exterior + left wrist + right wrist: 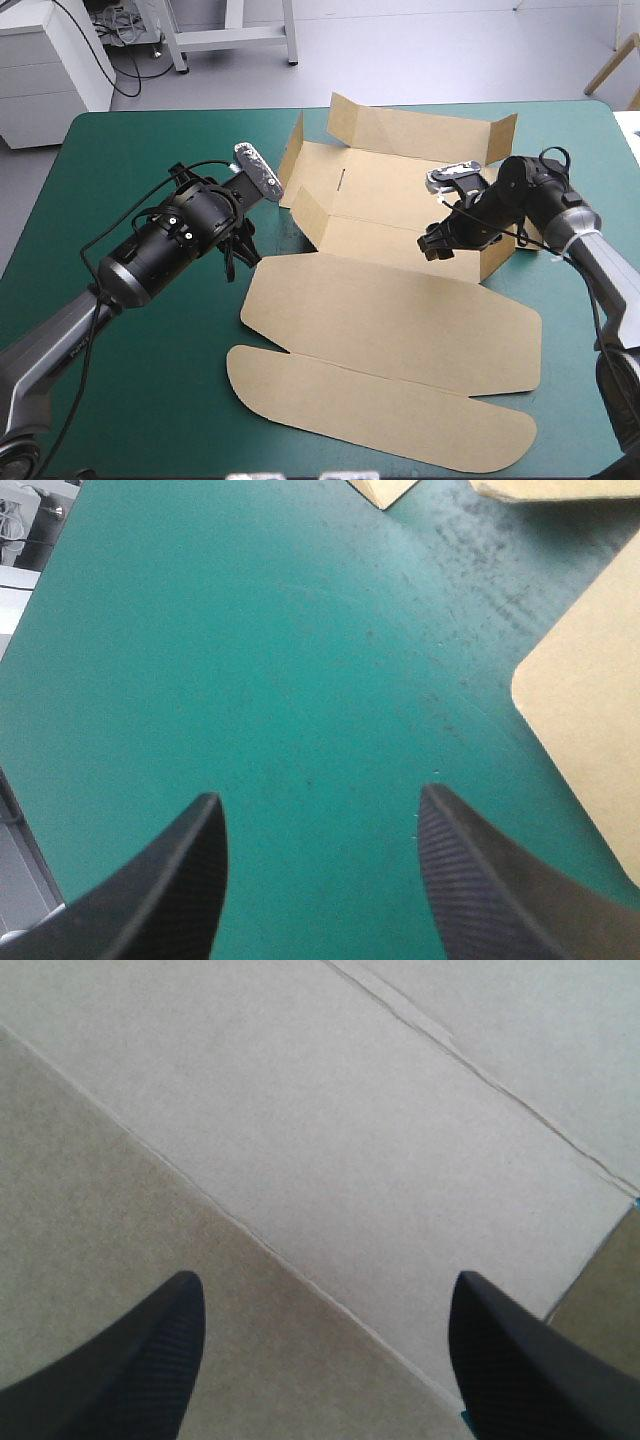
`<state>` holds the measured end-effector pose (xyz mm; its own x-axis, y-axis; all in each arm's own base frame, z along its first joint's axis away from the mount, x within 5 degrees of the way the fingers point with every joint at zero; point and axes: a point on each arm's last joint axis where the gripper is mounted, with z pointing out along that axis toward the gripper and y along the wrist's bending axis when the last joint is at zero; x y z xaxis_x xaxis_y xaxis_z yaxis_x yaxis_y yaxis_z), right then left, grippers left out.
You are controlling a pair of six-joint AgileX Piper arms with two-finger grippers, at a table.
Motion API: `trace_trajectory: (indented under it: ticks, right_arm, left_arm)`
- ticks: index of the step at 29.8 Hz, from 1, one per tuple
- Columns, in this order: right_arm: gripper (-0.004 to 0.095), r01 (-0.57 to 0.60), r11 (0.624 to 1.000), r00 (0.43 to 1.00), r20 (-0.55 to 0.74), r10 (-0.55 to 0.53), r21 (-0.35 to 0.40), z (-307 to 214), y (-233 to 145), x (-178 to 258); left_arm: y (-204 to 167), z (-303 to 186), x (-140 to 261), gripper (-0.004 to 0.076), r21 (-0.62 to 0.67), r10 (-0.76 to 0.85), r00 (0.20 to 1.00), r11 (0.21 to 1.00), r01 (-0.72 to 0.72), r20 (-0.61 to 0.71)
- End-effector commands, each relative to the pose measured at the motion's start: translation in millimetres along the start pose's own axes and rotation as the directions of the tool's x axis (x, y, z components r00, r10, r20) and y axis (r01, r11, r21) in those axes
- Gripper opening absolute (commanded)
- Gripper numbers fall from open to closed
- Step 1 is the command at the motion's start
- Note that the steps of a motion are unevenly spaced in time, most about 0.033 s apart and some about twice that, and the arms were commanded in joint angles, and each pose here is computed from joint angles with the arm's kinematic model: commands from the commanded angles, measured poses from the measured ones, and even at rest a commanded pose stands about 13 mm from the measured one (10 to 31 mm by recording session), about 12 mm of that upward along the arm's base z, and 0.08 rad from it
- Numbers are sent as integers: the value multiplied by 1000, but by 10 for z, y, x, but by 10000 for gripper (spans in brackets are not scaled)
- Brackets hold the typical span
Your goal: Fold the box
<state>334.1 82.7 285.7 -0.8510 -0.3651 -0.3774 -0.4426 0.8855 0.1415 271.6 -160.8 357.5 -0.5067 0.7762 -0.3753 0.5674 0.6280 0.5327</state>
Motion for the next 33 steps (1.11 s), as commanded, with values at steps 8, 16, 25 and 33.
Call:
trace_trajectory:
  ticks: [8, 16, 25, 33]
  right_arm:
    - [634, 9, 1000, 996, 87, -10, 6, -230, 47, -67]
    - [634, 9, 1000, 996, 87, -10, 6, -230, 47, -67]
    - [634, 14, 1000, 998, 68, -14, -4, -273, 63, -64]
    - [634, 49, 999, 993, 107, -48, -5, -620, 138, -162]
  left_arm:
    - [130, -213, -40, 401, -46, -50, 995, 997, 54, 89]
    - [130, -213, -40, 356, -46, -48, 995, 998, 52, 89]
    - [196, -257, 22, 145, -105, -34, 998, 994, 39, 48]
    - [339, -582, 164, 12, -141, -115, 986, 981, 131, 117]
